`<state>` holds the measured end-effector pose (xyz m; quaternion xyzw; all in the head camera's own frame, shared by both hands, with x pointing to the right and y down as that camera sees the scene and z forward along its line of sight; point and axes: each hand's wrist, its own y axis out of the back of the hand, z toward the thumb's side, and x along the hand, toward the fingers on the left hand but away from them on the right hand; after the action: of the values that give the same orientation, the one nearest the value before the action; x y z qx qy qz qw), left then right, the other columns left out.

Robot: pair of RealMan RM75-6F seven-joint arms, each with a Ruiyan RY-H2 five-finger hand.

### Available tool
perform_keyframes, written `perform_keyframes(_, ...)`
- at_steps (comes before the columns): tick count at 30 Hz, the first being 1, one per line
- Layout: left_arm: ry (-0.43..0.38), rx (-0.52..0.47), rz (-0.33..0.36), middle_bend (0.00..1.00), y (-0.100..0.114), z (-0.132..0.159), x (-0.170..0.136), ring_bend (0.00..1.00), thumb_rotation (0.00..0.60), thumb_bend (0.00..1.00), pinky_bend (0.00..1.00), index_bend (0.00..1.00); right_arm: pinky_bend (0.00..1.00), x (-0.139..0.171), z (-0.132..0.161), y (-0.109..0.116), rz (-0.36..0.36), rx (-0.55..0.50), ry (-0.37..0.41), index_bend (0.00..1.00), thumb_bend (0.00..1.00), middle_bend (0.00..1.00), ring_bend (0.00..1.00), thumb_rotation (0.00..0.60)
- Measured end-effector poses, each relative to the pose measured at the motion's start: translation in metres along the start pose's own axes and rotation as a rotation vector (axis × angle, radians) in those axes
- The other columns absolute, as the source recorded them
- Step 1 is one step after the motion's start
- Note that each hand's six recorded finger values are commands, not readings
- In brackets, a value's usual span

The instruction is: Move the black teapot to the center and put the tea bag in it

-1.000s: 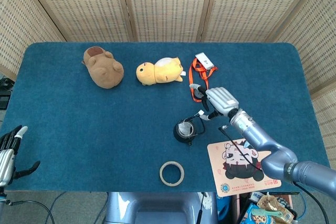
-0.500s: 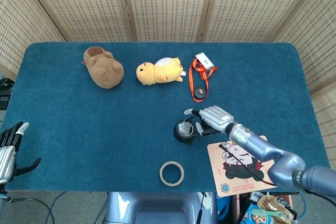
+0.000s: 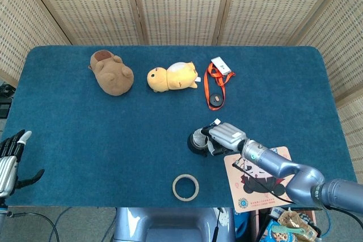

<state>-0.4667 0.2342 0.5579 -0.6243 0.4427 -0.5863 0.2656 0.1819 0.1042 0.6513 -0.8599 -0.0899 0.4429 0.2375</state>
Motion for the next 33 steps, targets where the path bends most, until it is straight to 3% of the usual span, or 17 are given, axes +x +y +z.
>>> perform_keyframes(33,0.021,-0.007,-0.015,0.00,-0.006,-0.008,0.000,0.00,0.600,0.26,0.00,0.00,1.00,-0.019,-0.020,-0.031,0.108,0.063,-0.078,0.19,0.94,1.00,1.00,0.344)
